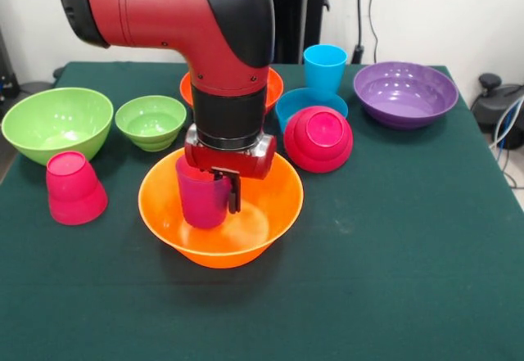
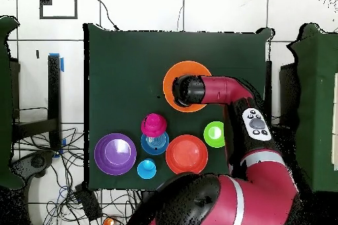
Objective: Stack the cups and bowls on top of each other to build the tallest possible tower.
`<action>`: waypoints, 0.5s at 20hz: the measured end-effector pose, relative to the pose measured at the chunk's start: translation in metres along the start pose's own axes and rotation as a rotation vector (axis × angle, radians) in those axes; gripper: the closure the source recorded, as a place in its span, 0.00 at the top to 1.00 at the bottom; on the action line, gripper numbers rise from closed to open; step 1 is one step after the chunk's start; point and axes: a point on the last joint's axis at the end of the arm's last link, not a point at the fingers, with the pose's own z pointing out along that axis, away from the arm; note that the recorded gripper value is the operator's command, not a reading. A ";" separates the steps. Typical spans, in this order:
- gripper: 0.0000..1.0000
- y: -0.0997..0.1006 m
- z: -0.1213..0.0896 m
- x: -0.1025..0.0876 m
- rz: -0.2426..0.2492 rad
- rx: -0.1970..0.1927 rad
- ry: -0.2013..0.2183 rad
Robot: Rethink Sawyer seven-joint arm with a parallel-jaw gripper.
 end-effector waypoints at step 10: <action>0.00 -0.002 -0.001 -0.003 -0.001 0.010 -0.008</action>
